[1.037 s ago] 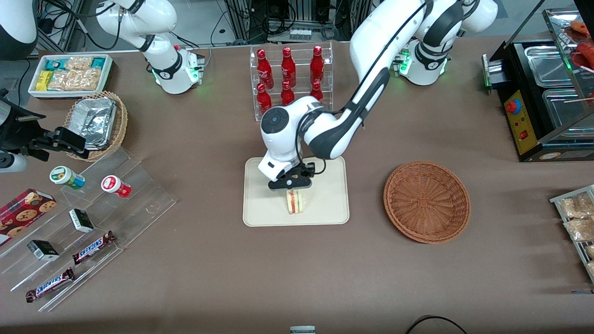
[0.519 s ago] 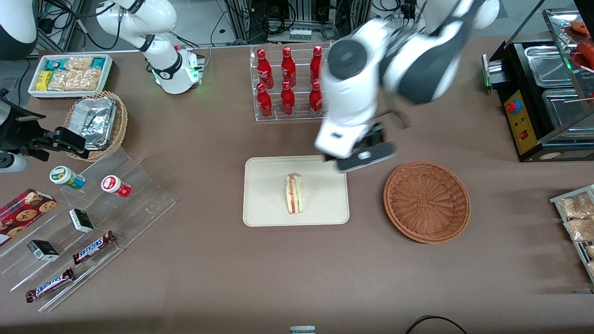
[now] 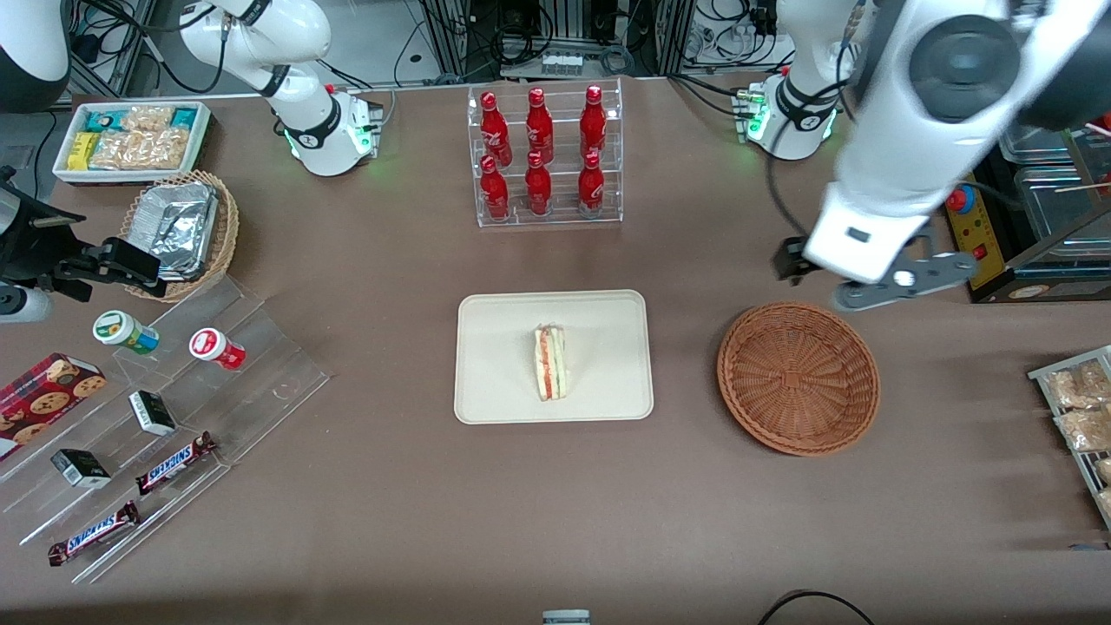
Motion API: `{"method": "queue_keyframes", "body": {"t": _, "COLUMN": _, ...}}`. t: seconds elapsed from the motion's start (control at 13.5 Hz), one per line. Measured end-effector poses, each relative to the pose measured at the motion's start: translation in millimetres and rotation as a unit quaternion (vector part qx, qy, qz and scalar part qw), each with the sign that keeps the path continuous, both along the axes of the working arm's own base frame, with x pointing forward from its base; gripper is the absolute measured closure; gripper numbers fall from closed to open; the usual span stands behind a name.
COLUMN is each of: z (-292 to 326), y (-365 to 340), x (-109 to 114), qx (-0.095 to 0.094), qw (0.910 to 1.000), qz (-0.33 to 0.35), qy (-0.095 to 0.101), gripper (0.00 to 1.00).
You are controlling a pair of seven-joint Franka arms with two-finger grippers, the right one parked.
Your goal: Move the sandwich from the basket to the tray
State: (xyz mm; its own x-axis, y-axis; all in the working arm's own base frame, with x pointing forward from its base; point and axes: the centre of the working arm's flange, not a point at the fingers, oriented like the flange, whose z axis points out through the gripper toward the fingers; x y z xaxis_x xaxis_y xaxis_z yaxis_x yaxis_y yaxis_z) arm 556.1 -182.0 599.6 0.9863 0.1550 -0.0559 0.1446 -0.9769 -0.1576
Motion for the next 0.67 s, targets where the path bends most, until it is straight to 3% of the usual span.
{"method": "queue_keyframes", "body": {"t": 0.22, "z": 19, "y": 62, "x": -17, "qx": -0.032, "qw": 0.9977, "qz": -0.059, "qy": 0.012, "gripper": 0.00}}
{"method": "queue_keyframes", "body": {"t": 0.67, "z": 48, "y": 143, "x": -48, "qx": -0.050, "qw": 0.9935, "qz": -0.102, "qy": 0.012, "gripper": 0.00}}
